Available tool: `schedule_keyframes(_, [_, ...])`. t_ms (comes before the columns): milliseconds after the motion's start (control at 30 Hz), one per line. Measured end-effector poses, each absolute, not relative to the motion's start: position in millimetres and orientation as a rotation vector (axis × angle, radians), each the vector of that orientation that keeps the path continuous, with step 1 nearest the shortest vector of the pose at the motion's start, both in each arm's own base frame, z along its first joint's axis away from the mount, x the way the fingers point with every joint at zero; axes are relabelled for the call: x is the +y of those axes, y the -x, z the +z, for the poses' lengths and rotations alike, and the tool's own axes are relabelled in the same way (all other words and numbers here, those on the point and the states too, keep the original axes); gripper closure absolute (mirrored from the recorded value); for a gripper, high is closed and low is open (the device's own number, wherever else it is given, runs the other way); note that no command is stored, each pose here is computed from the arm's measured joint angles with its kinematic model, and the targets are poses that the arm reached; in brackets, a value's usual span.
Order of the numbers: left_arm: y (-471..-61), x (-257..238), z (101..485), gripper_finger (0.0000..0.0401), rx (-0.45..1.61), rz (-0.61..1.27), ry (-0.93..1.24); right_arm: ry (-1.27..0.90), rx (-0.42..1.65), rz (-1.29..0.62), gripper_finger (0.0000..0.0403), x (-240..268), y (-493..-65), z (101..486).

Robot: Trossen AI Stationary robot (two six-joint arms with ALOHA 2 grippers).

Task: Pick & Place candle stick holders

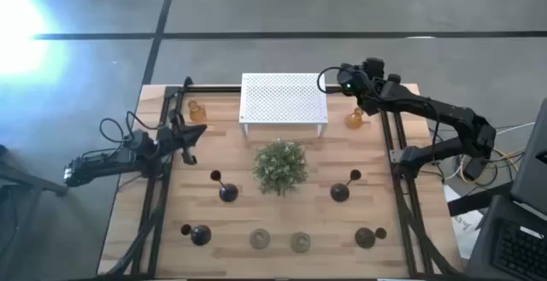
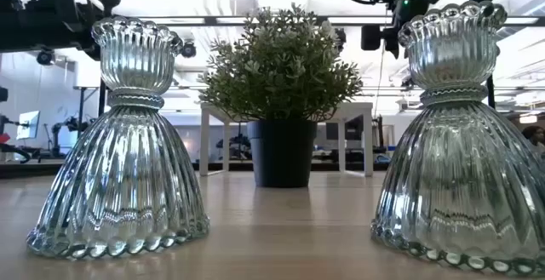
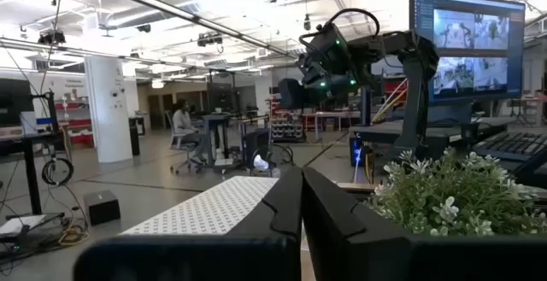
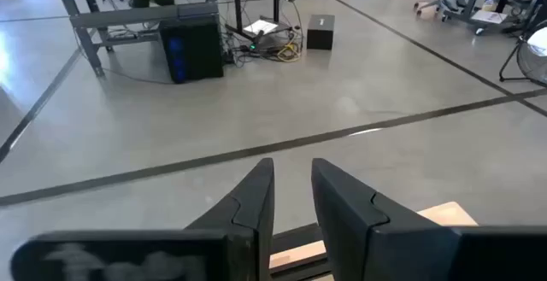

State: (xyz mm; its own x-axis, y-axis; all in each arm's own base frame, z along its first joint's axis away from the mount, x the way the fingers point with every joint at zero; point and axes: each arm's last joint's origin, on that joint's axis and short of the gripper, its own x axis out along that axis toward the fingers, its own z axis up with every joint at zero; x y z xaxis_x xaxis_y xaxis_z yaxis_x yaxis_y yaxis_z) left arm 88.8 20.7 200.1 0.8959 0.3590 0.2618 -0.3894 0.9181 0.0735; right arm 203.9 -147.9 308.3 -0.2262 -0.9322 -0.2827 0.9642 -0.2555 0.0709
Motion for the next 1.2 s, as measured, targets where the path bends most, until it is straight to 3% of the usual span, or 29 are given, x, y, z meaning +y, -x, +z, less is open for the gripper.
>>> schedule_keyframes(367, [-88.8,20.7,200.1,0.0387,-0.247,0.389,-0.125,-0.311,0.137,-1.805,0.0312,-147.9,-203.9,308.3])
schedule_keyframes(933, [-88.8,20.7,200.1,0.0387,-0.247,0.389,-0.125,-0.311,0.137,-1.805,0.0339,-147.9,-203.9,308.3])
schedule_keyframes(1200, [-88.8,20.7,200.1,0.0387,-0.246,0.389,-0.125,-0.311,0.137,-1.805,0.0331,-147.9,-203.9,308.3])
